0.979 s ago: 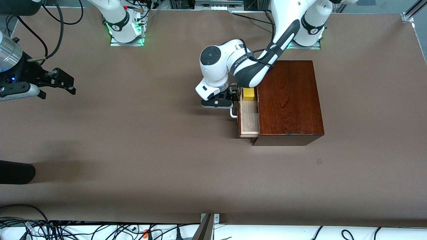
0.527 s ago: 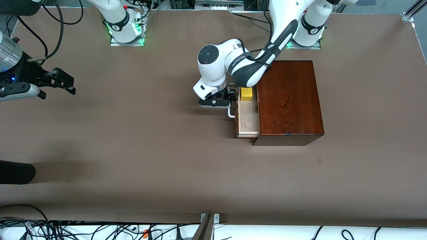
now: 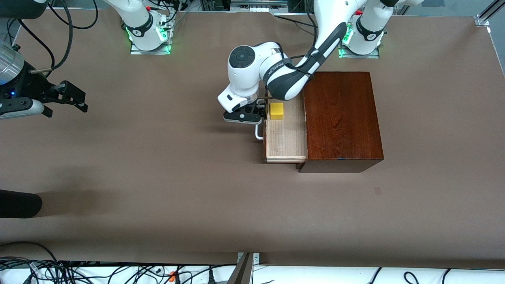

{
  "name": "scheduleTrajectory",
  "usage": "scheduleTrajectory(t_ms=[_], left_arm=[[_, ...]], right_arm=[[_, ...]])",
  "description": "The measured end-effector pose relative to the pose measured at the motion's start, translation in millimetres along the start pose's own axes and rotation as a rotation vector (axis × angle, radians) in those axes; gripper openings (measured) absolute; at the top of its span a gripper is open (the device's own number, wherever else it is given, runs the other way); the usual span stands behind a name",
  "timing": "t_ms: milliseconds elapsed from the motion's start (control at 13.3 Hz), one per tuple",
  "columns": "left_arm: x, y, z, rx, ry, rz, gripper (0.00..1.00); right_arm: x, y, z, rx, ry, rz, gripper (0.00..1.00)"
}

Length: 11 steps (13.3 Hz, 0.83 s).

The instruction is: Open drawer, take yellow block, close drawer

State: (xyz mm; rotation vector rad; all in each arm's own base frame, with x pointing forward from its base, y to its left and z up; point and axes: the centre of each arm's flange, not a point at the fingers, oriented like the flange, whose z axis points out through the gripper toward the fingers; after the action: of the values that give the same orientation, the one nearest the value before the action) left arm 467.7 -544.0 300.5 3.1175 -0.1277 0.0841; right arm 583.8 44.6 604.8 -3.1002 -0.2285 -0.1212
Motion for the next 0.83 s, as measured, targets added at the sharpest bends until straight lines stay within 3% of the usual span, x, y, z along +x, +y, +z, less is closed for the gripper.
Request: scheduleTrajectory(t_ms=[151, 452, 829], left_arm=[[3, 5, -15, -0.007, 0.003, -0.002, 1.00], [14, -13, -83, 0.059, 0.006, -0.005, 1.00], [58, -110, -176, 0.169, -0.024, 0.007, 1.00]], right_arm=[[0, 0, 1, 0.000, -0.003, 0.000, 1.00], [-1, -1, 4, 0.001, -0.020, -0.001, 1.00], [2, 1, 14, -0.001, -0.043, 0.003, 1.00]])
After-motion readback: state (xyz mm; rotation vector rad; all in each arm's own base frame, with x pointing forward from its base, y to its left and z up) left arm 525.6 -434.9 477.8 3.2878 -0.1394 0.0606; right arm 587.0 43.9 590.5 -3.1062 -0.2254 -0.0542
